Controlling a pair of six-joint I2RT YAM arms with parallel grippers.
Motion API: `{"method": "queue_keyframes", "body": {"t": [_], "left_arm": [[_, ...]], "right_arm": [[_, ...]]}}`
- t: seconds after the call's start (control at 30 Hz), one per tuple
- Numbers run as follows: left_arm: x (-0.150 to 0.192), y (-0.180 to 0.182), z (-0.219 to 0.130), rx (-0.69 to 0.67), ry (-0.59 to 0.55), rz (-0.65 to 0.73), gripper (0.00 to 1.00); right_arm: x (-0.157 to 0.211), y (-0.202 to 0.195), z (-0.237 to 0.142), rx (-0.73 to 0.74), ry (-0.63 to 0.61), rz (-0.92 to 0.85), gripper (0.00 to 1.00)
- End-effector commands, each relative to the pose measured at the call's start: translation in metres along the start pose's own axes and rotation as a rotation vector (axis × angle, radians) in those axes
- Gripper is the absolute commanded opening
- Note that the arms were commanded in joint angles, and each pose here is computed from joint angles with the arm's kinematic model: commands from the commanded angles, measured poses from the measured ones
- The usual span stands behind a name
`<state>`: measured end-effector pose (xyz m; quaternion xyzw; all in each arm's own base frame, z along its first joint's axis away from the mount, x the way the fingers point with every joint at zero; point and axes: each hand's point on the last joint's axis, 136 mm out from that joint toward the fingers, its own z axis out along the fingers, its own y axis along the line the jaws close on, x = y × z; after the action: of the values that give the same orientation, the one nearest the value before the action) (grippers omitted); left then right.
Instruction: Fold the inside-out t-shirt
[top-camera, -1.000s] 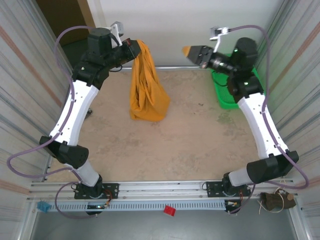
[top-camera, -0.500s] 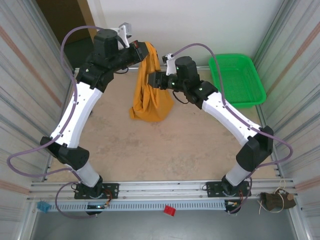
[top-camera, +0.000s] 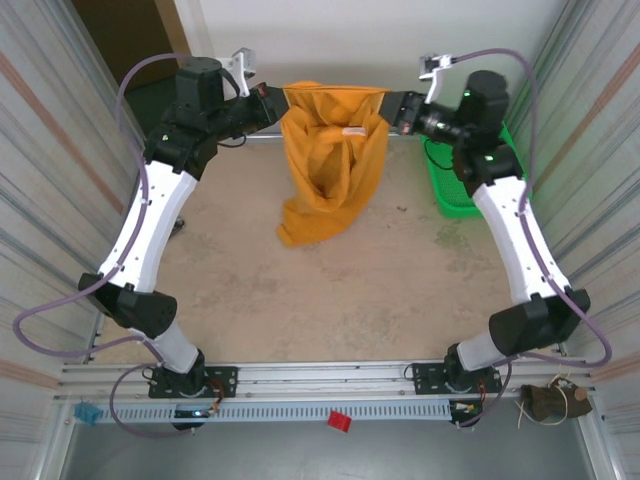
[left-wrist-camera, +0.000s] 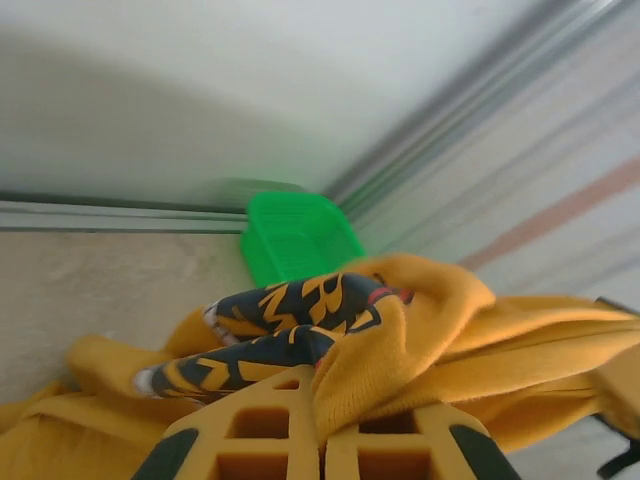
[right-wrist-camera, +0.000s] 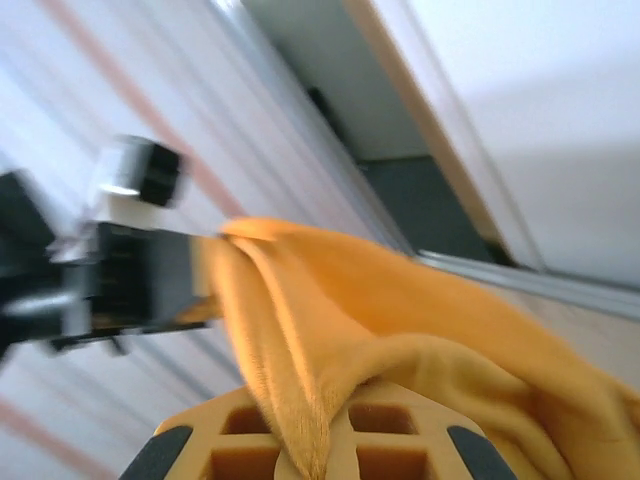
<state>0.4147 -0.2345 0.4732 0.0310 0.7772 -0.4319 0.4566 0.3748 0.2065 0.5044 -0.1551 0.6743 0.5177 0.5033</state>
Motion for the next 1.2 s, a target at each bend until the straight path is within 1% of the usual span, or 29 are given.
{"method": "queue_keyframes", "body": {"t": [0.0, 0.07, 0.17, 0.23, 0.3, 0.43, 0.47, 0.5, 0.53, 0.63, 0.67, 0.7, 0.73, 0.87, 0.93, 1.0, 1.17], "left_arm": [[-0.06, -0.042, -0.057, 0.103, -0.201, 0.061, 0.0], [-0.067, -0.07, -0.066, 0.223, -0.214, 0.044, 0.0], [-0.073, -0.101, -0.074, 0.341, -0.227, 0.028, 0.0], [-0.074, -0.113, -0.076, 0.378, -0.217, 0.035, 0.0], [-0.072, -0.118, -0.075, 0.38, -0.202, 0.043, 0.0], [-0.06, -0.098, -0.06, 0.319, -0.153, 0.026, 0.0], [-0.055, -0.089, -0.055, 0.294, -0.133, 0.018, 0.0], [-0.05, -0.079, -0.048, 0.273, -0.103, 0.011, 0.0], [-0.044, -0.064, -0.04, 0.246, -0.074, 0.001, 0.0], [-0.032, -0.016, -0.02, 0.159, -0.017, -0.044, 0.0], [-0.029, -0.003, -0.014, 0.134, -0.012, -0.049, 0.07], [-0.026, 0.01, -0.01, 0.104, -0.007, -0.057, 0.22], [-0.023, 0.021, -0.006, 0.084, -0.006, -0.049, 0.3], [-0.002, 0.049, -0.001, 0.001, 0.01, -0.036, 0.52], [0.016, 0.059, -0.001, -0.029, 0.026, -0.042, 0.57], [0.046, 0.07, 0.004, -0.061, 0.053, -0.042, 0.62], [0.113, 0.09, 0.025, -0.144, 0.108, -0.003, 0.66]], "right_arm": [[-0.032, 0.08, -0.038, -0.2, -0.037, -0.122, 0.0], [-0.029, 0.073, -0.038, -0.172, -0.04, -0.118, 0.0], [-0.024, 0.038, -0.034, -0.063, -0.056, -0.068, 0.0], [-0.02, 0.012, -0.033, -0.004, -0.067, -0.014, 0.0], [-0.015, -0.014, -0.034, 0.073, -0.076, 0.028, 0.0], [0.002, -0.08, -0.046, 0.322, -0.085, 0.101, 0.0], [0.005, -0.088, -0.05, 0.341, -0.086, 0.124, 0.0], [0.008, -0.091, -0.051, 0.322, -0.085, 0.158, 0.0], [0.008, -0.085, -0.051, 0.279, -0.085, 0.174, 0.0], [-0.003, -0.05, -0.047, 0.157, -0.085, 0.15, 0.0], [-0.007, -0.039, -0.046, 0.127, -0.082, 0.138, 0.0], [-0.013, -0.028, -0.044, 0.1, -0.081, 0.123, 0.0], [-0.017, -0.021, -0.042, 0.085, -0.079, 0.118, 0.0], [-0.029, -0.008, -0.033, 0.022, -0.07, 0.129, 0.0], [-0.031, -0.007, -0.028, -0.003, -0.059, 0.139, 0.0], [-0.03, -0.008, -0.025, -0.012, -0.047, 0.143, 0.0], [-0.028, -0.007, -0.023, -0.031, -0.027, 0.149, 0.0]]}}
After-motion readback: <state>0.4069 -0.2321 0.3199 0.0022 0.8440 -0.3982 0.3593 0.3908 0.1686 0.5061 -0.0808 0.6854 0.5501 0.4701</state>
